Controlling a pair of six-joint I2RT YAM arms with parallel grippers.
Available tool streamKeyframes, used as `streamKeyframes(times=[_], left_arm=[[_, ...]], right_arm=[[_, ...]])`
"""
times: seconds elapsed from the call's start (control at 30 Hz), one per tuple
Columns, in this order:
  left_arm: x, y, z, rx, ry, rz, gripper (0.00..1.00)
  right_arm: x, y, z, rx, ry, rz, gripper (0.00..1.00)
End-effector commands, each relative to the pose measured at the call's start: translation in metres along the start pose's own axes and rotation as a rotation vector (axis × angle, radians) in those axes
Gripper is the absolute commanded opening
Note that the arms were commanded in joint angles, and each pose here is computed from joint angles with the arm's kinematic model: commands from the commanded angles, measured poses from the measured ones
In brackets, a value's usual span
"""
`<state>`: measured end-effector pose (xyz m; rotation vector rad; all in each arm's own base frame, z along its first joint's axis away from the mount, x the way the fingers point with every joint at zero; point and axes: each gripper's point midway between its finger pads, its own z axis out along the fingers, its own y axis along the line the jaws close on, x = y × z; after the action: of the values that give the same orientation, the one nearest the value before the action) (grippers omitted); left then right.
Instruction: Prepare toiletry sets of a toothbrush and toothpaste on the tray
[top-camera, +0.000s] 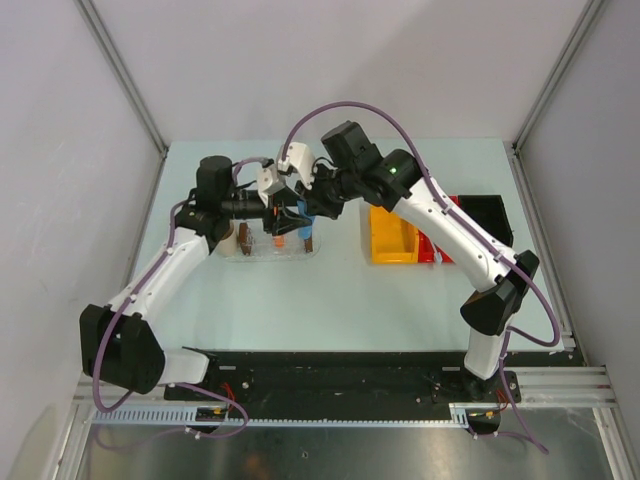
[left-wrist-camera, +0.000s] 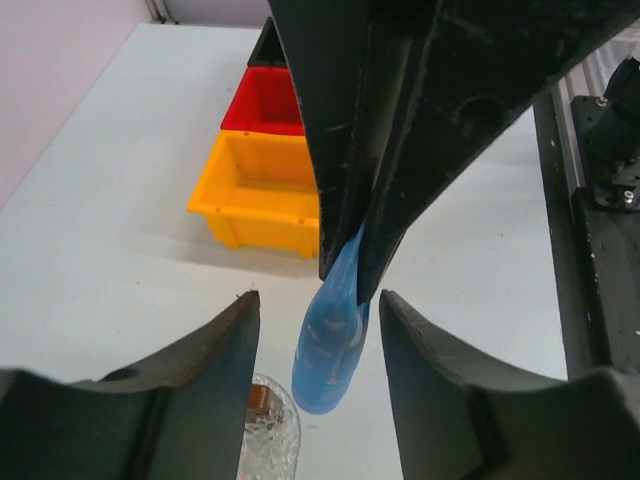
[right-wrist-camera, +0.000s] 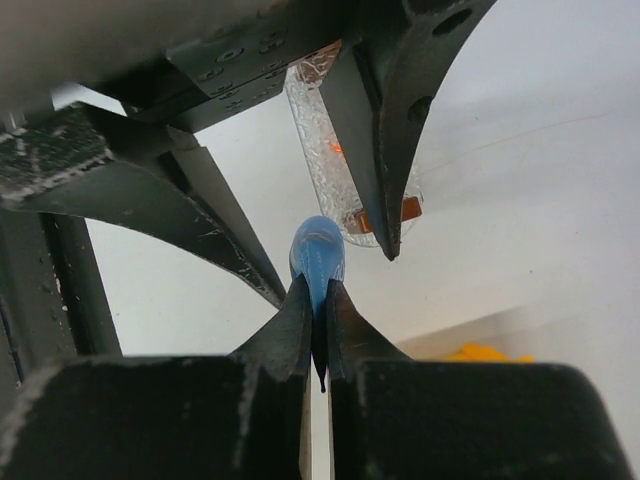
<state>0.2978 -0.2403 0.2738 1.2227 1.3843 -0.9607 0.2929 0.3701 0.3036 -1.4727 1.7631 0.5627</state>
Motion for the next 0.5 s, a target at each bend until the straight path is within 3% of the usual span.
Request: streamKeyframes(times=[0.0,0.13,0.27,0.37,0.47], left_arm=[[-0.007,-0.001,0.003,-0.021,0.002,0.044,0.52],[-0.004,-0.001,0.004,-0.019,0.007,0.038,0.43],[-0.003,-0.003,0.006,-0.010,0.007,0.034,0.26],[-0.002,-0.003,0.005,-0.012,0.008,0.039,0.20],[0.000,-0.004,0.005,-0.017,0.013,0.043,0.15]], right_arm=[[-0.023,0.000,-0.011,0.015,-0.066,-0.040,0.00],[-0.023,-0.001,-0.013,0.021,-0.066,-0.041,0.00],[-0.023,-0.004,-0.014,0.040,-0.062,-0.042,0.00],[-0.024,-0.008,-0.016,0.069,-0.059,-0.039,0.01],[-0.026,-0.012,-0.020,0.091,-0.064,-0.039,0.10]])
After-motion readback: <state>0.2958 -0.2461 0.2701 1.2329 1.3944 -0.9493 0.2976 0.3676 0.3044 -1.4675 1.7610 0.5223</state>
